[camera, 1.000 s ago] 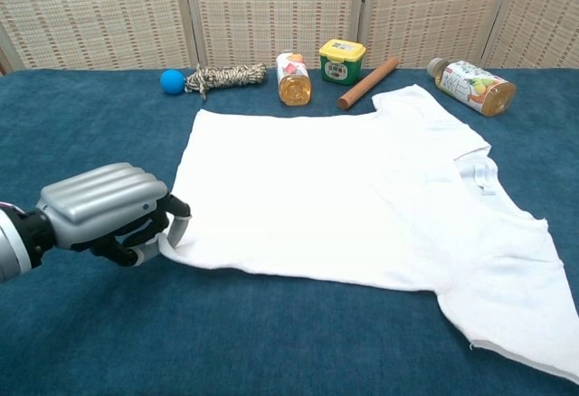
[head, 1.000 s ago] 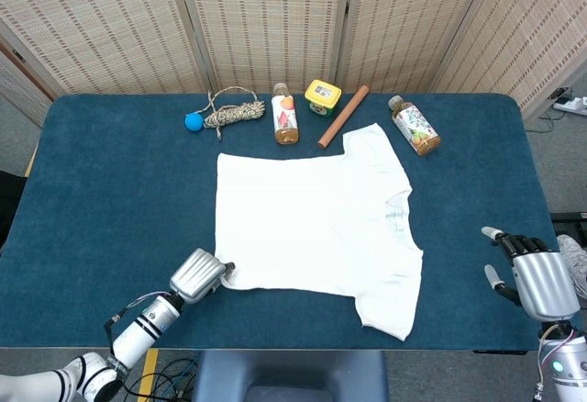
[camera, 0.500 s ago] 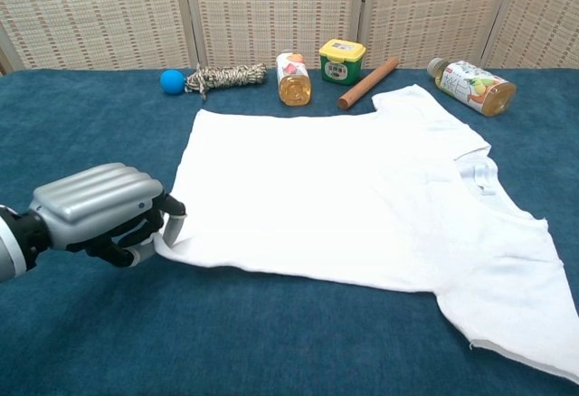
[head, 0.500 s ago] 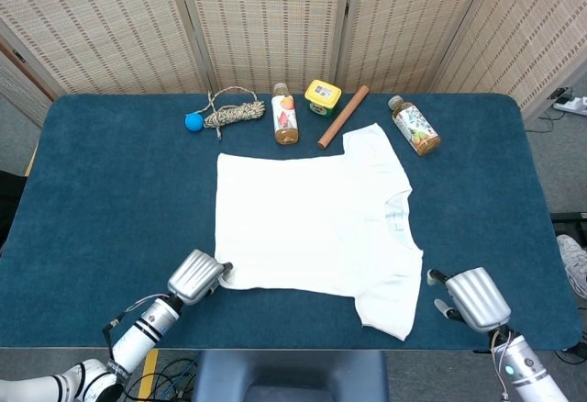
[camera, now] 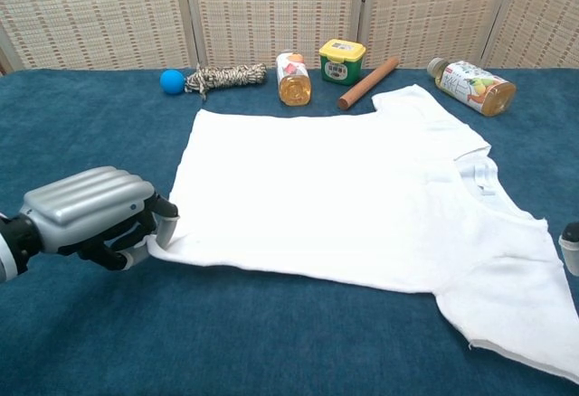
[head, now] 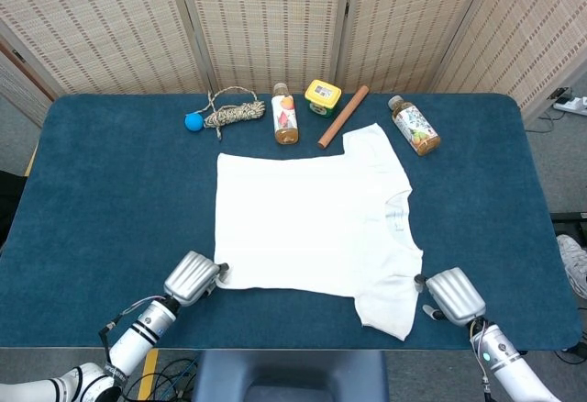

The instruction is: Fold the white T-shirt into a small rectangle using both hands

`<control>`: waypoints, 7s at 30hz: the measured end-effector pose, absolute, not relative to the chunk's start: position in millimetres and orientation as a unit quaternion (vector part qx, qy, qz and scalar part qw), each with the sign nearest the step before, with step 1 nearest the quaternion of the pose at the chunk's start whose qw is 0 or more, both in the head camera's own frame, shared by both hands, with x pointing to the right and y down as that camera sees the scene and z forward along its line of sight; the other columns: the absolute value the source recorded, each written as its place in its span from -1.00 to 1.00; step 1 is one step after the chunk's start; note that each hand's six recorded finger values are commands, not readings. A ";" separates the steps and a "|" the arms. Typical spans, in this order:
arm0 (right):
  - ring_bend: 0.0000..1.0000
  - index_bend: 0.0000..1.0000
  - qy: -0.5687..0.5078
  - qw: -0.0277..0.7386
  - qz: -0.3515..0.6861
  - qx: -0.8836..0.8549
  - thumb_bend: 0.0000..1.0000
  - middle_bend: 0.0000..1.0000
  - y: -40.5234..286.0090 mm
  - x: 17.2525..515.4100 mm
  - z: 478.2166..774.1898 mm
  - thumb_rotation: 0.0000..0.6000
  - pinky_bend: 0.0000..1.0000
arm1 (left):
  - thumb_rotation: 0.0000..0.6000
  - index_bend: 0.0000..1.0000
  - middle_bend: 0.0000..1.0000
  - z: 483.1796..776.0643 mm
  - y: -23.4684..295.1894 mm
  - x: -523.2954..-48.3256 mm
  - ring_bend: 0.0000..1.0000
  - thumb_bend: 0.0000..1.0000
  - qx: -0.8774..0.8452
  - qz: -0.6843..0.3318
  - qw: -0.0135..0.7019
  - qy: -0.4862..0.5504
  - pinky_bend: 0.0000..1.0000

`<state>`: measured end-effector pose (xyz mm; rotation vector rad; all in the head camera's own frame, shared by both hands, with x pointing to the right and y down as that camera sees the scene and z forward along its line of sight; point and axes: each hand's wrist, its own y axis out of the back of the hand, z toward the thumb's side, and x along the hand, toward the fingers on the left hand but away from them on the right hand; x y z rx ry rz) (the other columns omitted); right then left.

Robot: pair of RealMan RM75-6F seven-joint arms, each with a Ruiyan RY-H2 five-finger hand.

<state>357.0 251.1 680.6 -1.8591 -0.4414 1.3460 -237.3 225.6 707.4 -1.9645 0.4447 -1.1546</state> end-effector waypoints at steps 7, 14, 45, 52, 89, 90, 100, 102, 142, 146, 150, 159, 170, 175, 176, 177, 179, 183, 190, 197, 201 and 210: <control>0.91 0.00 -0.161 0.386 0.532 -0.737 -0.62 0.74 251.7 355.1 694.2 1.00 1.00 | 1.00 0.21 0.72 708.7 224.1 -238.4 0.65 0.10 -0.775 -0.459 0.395 0.179 0.86; 0.91 0.00 -0.161 0.385 0.530 -0.738 -0.58 0.75 248.6 351.5 702.0 1.00 1.00 | 1.00 0.21 0.72 709.6 222.7 -238.4 0.65 0.10 -0.774 -0.461 0.395 0.180 0.86; 0.94 0.02 -0.157 0.382 0.517 -0.749 -0.33 0.76 251.0 338.3 712.0 1.00 1.00 | 1.00 0.20 0.72 710.9 225.6 -240.9 0.65 0.10 -0.775 -0.466 0.389 0.178 0.86; 0.94 0.03 -0.151 0.381 0.522 -0.748 -0.32 0.76 254.5 343.9 710.3 1.00 1.00 | 1.00 0.20 0.72 710.7 226.7 -241.8 0.65 0.10 -0.774 -0.467 0.389 0.176 0.86; 1.00 0.48 -0.233 0.368 0.473 -0.766 0.20 0.89 232.3 319.9 664.8 1.00 1.00 | 1.00 0.21 0.72 700.4 210.4 -273.6 0.65 0.10 -0.789 -0.462 0.319 0.248 0.86; 1.00 0.48 -0.234 0.366 0.472 -0.767 0.20 0.89 232.4 319.6 662.7 1.00 1.00 | 1.00 0.21 0.72 699.3 210.5 -275.7 0.65 0.10 -0.790 -0.463 0.317 0.249 0.86; 1.00 0.51 -0.235 0.345 0.471 -0.777 0.20 0.90 238.9 323.9 638.3 1.00 1.00 | 1.00 0.21 0.72 686.5 217.8 -298.3 0.65 0.09 -0.792 -0.470 0.287 0.263 0.86; 1.00 0.51 -0.236 0.344 0.471 -0.777 0.20 0.90 239.7 325.7 633.9 1.00 1.00 | 1.00 0.21 0.72 683.9 220.8 -300.9 0.65 0.09 -0.793 -0.471 0.281 0.265 0.86; 1.00 0.60 -0.235 0.314 0.472 -0.790 0.14 0.96 313.0 365.9 562.2 1.00 1.00 | 1.00 0.21 0.72 605.1 322.9 -354.4 0.65 0.10 -0.777 -0.525 0.212 0.277 0.86; 1.00 0.61 -0.232 0.307 0.472 -0.793 0.15 0.97 319.5 368.8 556.5 1.00 1.00 | 1.00 0.21 0.72 598.0 335.0 -355.2 0.65 0.10 -0.777 -0.531 0.200 0.271 0.86; 1.00 0.62 -0.230 0.299 0.471 -0.798 0.21 0.97 324.7 369.1 554.7 1.00 1.00 | 1.00 0.22 0.72 593.6 342.2 -356.0 0.65 0.09 -0.776 -0.539 0.194 0.263 0.86; 1.00 0.62 -0.239 0.307 0.469 -0.793 0.21 0.97 314.9 364.4 565.6 1.00 1.00 | 1.00 0.21 0.72 607.3 324.0 -352.4 0.65 0.09 -0.775 -0.538 0.212 0.254 0.86; 1.00 0.62 -0.271 0.330 0.476 -0.769 0.23 0.97 282.9 357.6 583.0 1.00 1.00 | 1.00 0.21 0.72 641.1 262.7 -329.5 0.65 0.09 -0.783 -0.518 0.259 0.227 0.86; 1.00 0.62 -0.281 0.339 0.479 -0.759 0.26 0.97 264.9 351.9 592.7 1.00 1.00 | 1.00 0.21 0.72 659.0 237.4 -314.5 0.65 0.07 -0.787 -0.515 0.271 0.204 0.86; 1.00 0.62 -0.284 0.341 0.480 -0.757 0.26 0.97 261.0 351.0 594.0 1.00 1.00 | 1.00 0.22 0.72 662.2 232.6 -311.4 0.65 0.08 -0.788 -0.515 0.273 0.200 0.86; 1.00 0.62 -0.286 0.344 0.481 -0.754 0.26 0.97 257.0 350.0 595.4 1.00 1.00 | 1.00 0.22 0.72 665.3 228.1 -308.5 0.65 0.08 -0.788 -0.515 0.275 0.196 0.86; 1.00 0.62 -0.292 0.348 0.484 -0.748 0.27 0.97 248.1 347.6 599.1 1.00 1.00 | 1.00 0.22 0.72 672.6 217.8 -301.7 0.65 0.07 -0.790 -0.516 0.275 0.188 0.86; 1.00 0.62 -0.303 0.350 0.485 -0.742 0.28 0.97 234.8 340.5 607.8 1.00 1.00 | 1.00 0.21 0.72 687.5 200.2 -292.6 0.65 0.08 -0.790 -0.521 0.271 0.178 0.86; 1.00 0.62 -0.310 0.351 0.495 -0.732 0.28 0.97 221.7 332.7 626.3 1.00 1.00 | 1.00 0.20 0.72 712.2 169.1 -283.8 0.65 0.08 -0.781 -0.537 0.267 0.175 0.86; 1.00 0.62 -0.318 0.356 0.499 -0.723 0.29 0.97 212.8 327.3 632.0 1.00 1.00 | 1.00 0.19 0.72 727.4 148.4 -276.8 0.65 0.08 -0.771 -0.548 0.278 0.168 0.86; 1.00 0.65 -0.326 0.370 0.498 -0.713 0.32 0.98 208.3 323.9 633.9 1.00 1.00 | 1.00 0.19 0.72 736.4 139.4 -275.6 0.65 0.08 -0.765 -0.557 0.275 0.168 0.86; 1.00 0.66 -0.339 0.375 0.504 -0.700 0.32 0.99 199.0 320.5 641.7 1.00 1.00 | 1.00 0.19 0.72 752.7 121.5 -273.7 0.65 0.08 -0.751 -0.575 0.274 0.176 0.86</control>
